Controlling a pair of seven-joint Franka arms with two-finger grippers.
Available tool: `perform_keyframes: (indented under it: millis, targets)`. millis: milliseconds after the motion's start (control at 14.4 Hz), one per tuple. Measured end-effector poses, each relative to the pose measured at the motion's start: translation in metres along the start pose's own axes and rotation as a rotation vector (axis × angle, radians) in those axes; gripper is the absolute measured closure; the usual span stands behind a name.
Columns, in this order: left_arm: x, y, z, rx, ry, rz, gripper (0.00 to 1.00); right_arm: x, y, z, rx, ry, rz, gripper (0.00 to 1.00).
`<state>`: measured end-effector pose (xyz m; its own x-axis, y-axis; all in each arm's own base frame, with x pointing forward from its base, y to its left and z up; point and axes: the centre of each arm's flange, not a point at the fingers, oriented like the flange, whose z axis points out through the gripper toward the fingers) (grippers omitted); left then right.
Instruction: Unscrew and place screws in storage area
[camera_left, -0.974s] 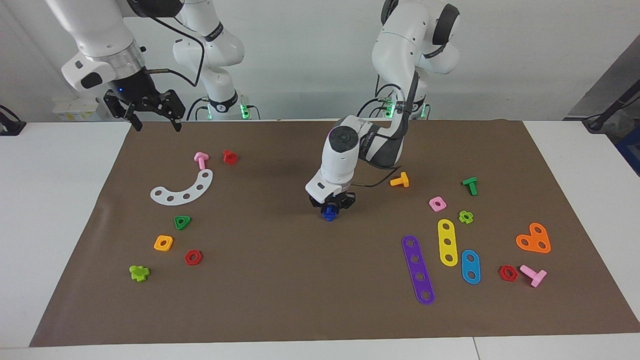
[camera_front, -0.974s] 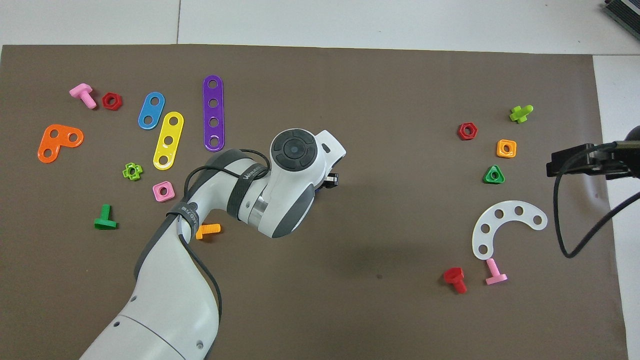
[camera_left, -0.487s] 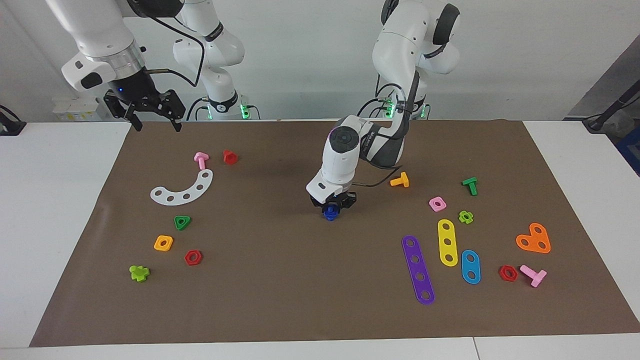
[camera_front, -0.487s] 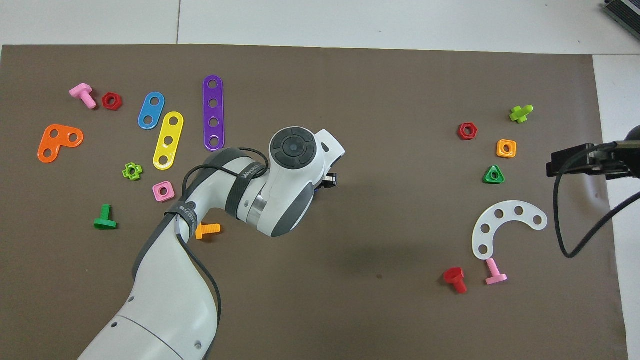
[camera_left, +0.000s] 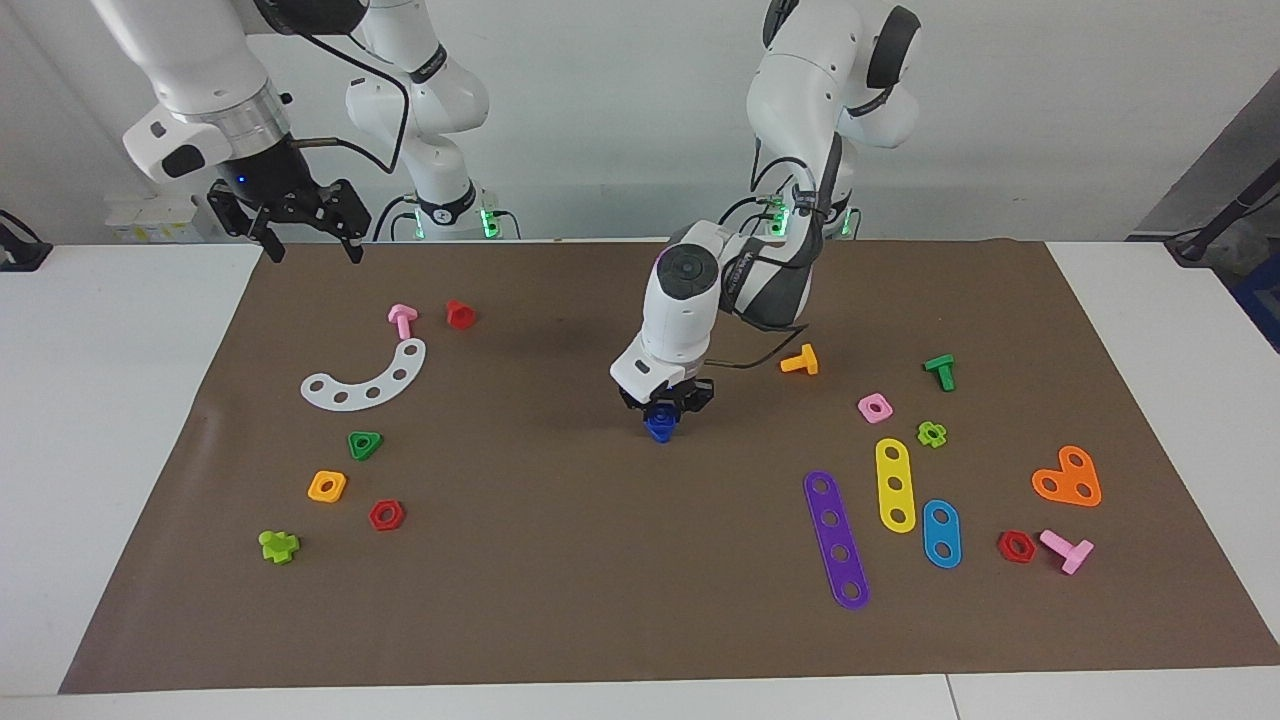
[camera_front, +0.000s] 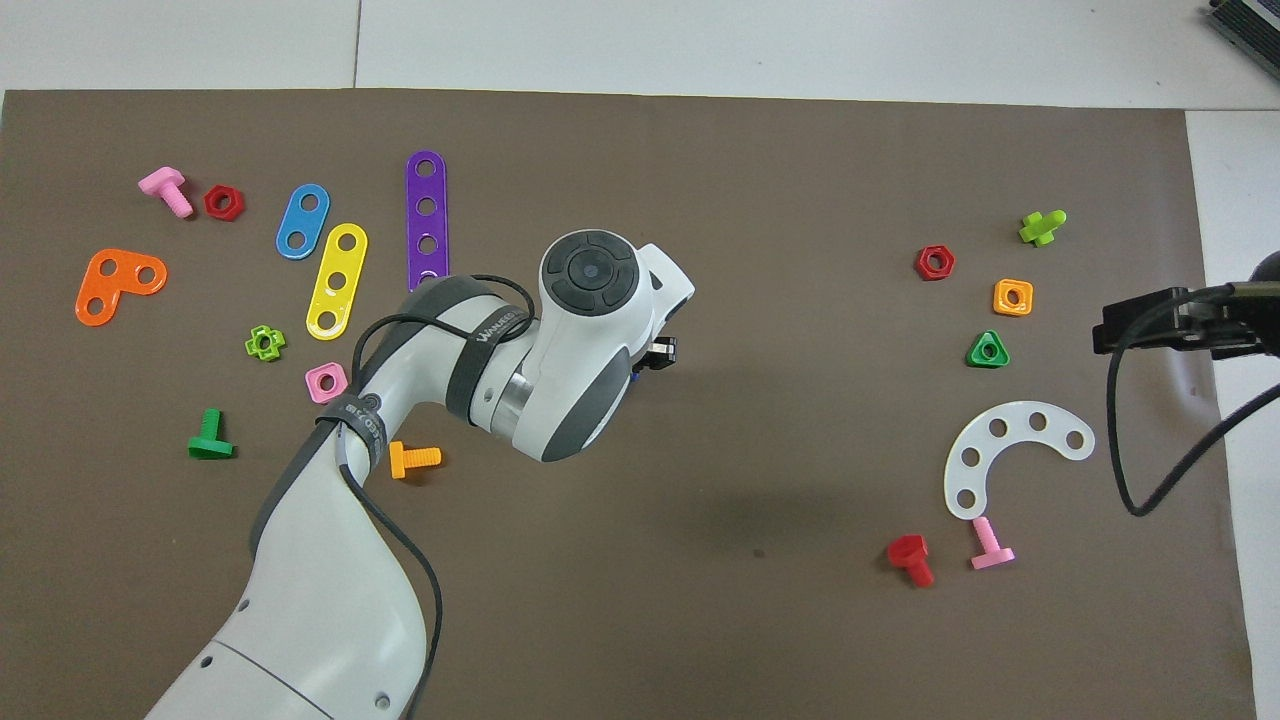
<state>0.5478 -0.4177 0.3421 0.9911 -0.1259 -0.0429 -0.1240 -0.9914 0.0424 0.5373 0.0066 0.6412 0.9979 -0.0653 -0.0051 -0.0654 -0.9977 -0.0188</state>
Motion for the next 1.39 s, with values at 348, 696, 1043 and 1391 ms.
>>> perform_keyframes:
  millis: [348,696,1043,1391]
  targets:
    - [0.036,-0.039,-0.048,0.007,-0.018,-0.070,0.52,0.000,0.000,0.000,0.000,0.000,0.000,0.00]
    - [0.079,-0.157,-0.050,-0.011,-0.035,-0.061,0.52,0.000,0.000,0.000,0.000,0.000,0.000,0.00]
    - [0.068,-0.238,-0.014,-0.015,-0.091,0.029,0.52,0.001,-0.008,-0.001,0.002,0.013,-0.014,0.00]
    - [0.024,-0.259,0.011,-0.019,-0.055,0.058,0.52,0.004,-0.082,0.015,0.012,0.041,-0.049,0.00]
